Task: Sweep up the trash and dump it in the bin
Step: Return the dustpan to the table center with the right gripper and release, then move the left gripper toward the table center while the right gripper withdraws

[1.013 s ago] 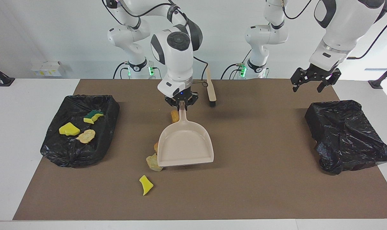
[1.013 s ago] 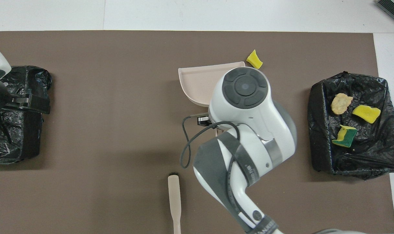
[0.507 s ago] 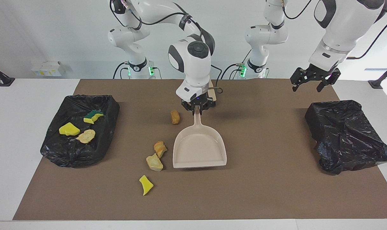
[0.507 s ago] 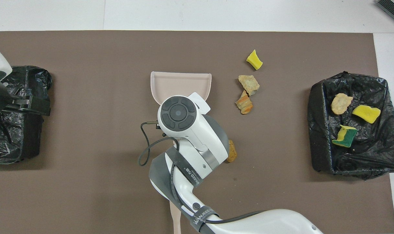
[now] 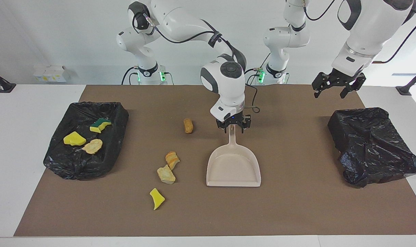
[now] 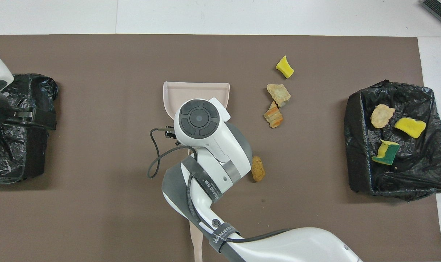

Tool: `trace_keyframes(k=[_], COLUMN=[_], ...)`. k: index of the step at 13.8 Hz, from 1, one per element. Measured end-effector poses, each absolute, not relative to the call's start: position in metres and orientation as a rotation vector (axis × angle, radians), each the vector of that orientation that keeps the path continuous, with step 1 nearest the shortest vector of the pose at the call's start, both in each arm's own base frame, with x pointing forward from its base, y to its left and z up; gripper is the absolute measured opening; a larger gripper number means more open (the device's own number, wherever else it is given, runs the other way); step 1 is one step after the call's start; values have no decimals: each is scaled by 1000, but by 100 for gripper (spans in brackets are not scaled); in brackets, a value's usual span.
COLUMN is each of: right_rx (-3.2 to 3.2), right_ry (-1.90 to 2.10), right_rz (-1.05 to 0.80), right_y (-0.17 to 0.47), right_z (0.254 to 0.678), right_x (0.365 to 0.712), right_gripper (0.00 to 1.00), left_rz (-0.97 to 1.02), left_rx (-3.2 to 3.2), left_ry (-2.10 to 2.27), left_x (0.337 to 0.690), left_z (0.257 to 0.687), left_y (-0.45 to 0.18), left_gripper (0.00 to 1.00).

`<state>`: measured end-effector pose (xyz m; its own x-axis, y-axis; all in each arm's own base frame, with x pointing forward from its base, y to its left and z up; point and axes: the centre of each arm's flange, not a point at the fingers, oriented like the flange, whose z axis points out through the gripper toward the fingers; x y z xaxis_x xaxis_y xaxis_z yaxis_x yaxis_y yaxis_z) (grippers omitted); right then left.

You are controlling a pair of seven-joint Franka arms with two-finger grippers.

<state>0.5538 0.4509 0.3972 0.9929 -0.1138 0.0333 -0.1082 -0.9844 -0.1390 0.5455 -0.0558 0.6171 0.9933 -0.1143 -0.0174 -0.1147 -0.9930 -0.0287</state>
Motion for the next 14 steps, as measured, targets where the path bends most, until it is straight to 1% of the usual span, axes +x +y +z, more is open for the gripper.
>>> trace_keyframes(k=[1, 3, 6, 11, 14], right_rx=[-2999, -3004, -3029, -3079, -3104], right_ry=[167, 165, 145, -5, -106], right_rz=[-61, -49, 1, 110, 158], right_y=[448, 440, 426, 427, 426], right_z=[405, 417, 424, 418, 408], right_x=[551, 539, 506, 406, 351], right_gripper=[100, 100, 100, 100, 100], left_rz=[25, 34, 77, 35, 37], left_rx=[-3107, -3106, -3104, -3105, -3103], left_ry=[179, 183, 186, 185, 206], left_x=[545, 545, 540, 531, 529], left_z=[617, 617, 616, 632, 631], left_y=[-56, -57, -58, -58, -65], left_gripper=[100, 100, 100, 100, 100])
